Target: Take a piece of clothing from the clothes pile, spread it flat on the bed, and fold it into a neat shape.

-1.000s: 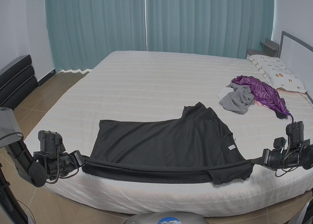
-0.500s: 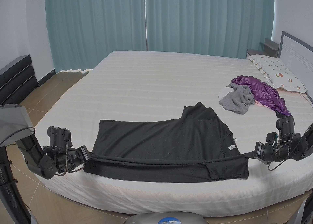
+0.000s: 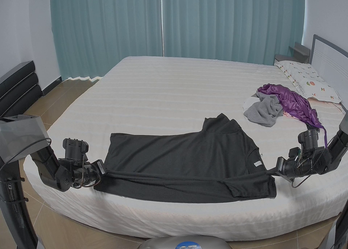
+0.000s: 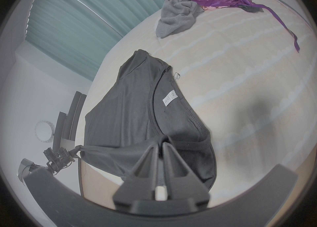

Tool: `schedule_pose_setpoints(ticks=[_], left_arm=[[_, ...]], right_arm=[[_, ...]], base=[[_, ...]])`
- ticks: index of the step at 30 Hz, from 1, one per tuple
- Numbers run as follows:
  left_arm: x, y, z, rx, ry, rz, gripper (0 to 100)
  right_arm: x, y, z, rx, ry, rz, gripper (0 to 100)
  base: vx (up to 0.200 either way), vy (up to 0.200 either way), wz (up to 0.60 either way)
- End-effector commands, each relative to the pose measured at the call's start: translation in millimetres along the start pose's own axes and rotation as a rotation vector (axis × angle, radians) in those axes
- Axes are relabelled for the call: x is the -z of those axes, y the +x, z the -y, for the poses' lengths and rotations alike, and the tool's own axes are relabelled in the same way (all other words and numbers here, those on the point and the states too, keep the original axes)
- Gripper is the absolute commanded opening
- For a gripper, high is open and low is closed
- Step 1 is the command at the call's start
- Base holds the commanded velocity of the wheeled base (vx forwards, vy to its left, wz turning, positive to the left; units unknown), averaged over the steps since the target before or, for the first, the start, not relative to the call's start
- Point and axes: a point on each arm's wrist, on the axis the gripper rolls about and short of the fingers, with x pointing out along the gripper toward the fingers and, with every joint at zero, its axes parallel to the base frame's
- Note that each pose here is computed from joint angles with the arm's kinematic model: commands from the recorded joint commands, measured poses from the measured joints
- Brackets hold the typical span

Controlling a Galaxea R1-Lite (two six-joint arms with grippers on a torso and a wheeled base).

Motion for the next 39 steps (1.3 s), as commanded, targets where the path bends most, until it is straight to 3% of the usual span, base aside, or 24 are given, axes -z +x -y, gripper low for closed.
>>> schedule_pose_setpoints(ticks=[1,9,15,16,21,22,28,33,39], left_arm=[[0.0,11.2,-0.2,-0.001,-0.02,-0.004,100],[-3.2,6.7,1.6,0.007,-0.072,0.011,100],[-17.4,-22.8,9.4,0.052,-0.146,0.077,100],[-19.2,-36.5,11.9,0.073,-0.177,0.09,100],[-11.5,-50.2,12.1,0.08,-0.193,0.074,100],[-5.3,-52.6,9.4,0.072,-0.195,0.054,100],[1.0,-52.5,13.8,0.101,-0.278,0.03,100],[5.5,-49.7,15.2,0.108,-0.274,0.015,100],[11.9,-48.9,19.0,0.11,-0.262,-0.006,100]], right_arm=[[-0.4,13.8,4.1,0.007,0.021,-0.025,100],[-1.0,3.5,-2.1,-0.04,0.07,0.022,100],[9.9,-11.4,-4.1,-0.091,0.123,0.102,100],[14.5,-18.6,-6.3,-0.125,0.16,0.146,100],[26.9,-29.0,-11.2,-0.183,0.217,0.192,100],[33.8,-33.0,-10.6,-0.212,0.266,0.207,100],[47.1,-26.7,-6.7,-0.232,0.315,0.192,100],[50.8,-26.6,-5.0,-0.24,0.37,0.172,100],[52.7,-22.7,-1.9,-0.227,0.399,0.156,100]], base=[[0.0,0.0,0.0],[0.0,0.0,0.0],[0.0,0.0,0.0],[0.0,0.0,0.0],[0.0,0.0,0.0],[0.0,0.0,0.0],[0.0,0.0,0.0],[0.0,0.0,0.0],[0.0,-0.2,0.0]])
